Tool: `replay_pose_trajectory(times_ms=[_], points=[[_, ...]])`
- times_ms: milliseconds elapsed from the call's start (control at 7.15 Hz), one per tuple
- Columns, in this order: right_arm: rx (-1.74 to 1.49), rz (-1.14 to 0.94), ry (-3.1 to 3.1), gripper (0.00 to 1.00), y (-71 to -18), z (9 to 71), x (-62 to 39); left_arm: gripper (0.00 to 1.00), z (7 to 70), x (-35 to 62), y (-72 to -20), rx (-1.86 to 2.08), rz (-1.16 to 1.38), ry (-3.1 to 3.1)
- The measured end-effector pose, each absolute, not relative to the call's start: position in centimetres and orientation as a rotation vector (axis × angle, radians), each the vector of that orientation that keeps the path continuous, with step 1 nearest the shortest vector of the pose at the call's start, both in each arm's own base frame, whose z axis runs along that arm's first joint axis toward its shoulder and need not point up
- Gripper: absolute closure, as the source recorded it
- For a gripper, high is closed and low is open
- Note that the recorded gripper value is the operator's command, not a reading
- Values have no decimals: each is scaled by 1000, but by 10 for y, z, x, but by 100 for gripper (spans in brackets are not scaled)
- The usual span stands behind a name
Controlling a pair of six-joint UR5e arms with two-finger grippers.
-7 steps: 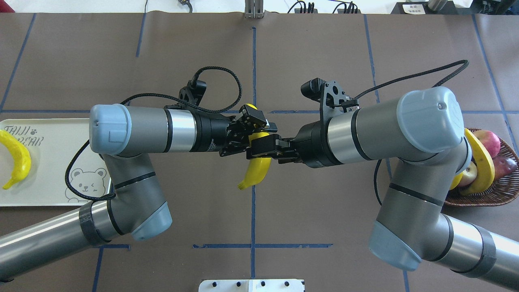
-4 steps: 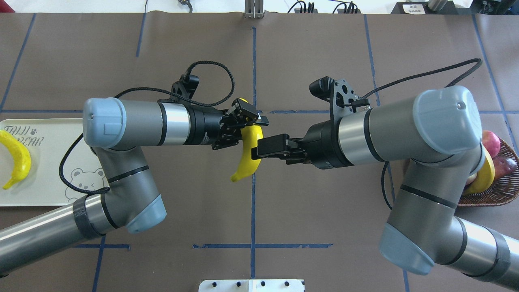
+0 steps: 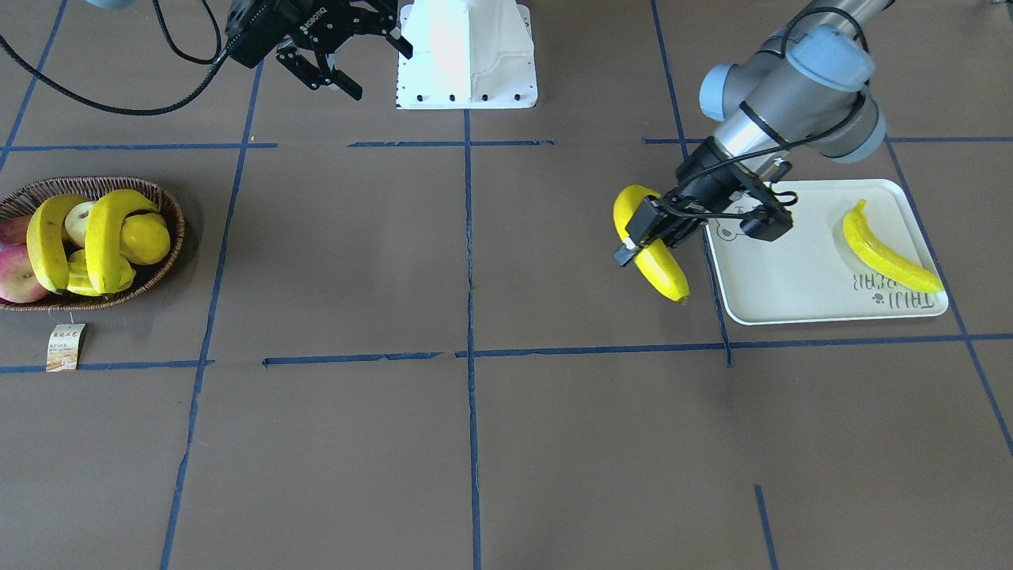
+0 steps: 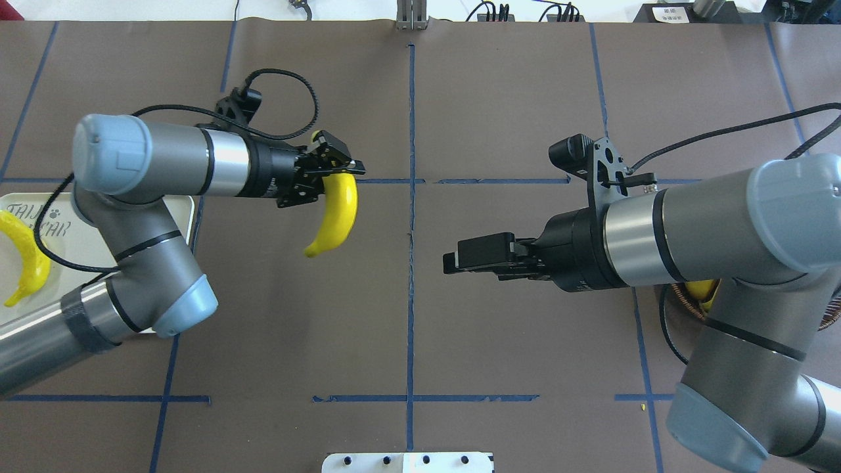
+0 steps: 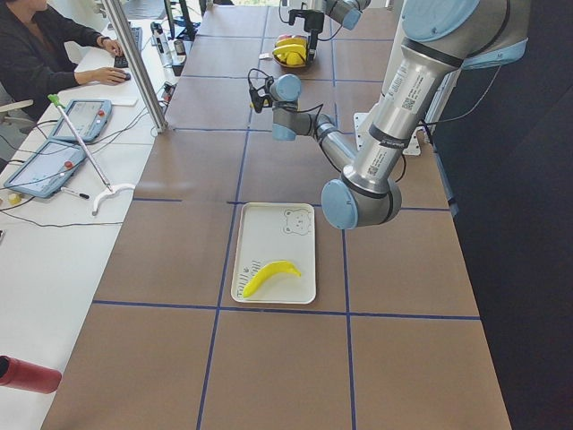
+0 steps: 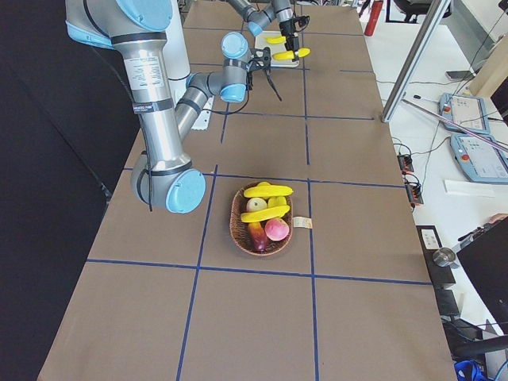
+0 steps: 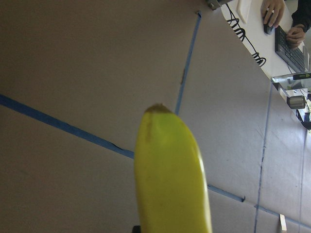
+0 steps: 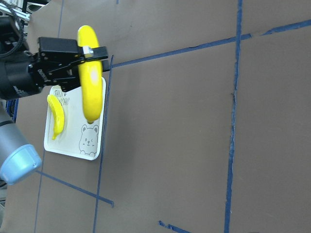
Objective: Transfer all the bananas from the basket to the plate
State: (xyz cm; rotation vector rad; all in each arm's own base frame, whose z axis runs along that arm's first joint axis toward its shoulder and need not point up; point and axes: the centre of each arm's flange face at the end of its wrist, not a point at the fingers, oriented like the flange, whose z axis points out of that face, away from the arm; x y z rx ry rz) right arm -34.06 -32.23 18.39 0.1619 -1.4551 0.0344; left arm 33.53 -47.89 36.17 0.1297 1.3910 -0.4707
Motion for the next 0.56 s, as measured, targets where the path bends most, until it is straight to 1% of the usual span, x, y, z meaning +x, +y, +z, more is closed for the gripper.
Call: replay_pose_trajectory(times_ms=[280, 420, 560], points=[[166, 71, -1416, 0, -331, 203, -333, 100, 479, 277, -444, 199, -424, 1184], [169, 85, -1404, 0, -336, 208, -330, 99, 522, 253, -425, 213, -409, 1098], [173, 95, -1395, 0, -339, 212, -329, 97, 552, 236, -409, 212, -401, 1038]])
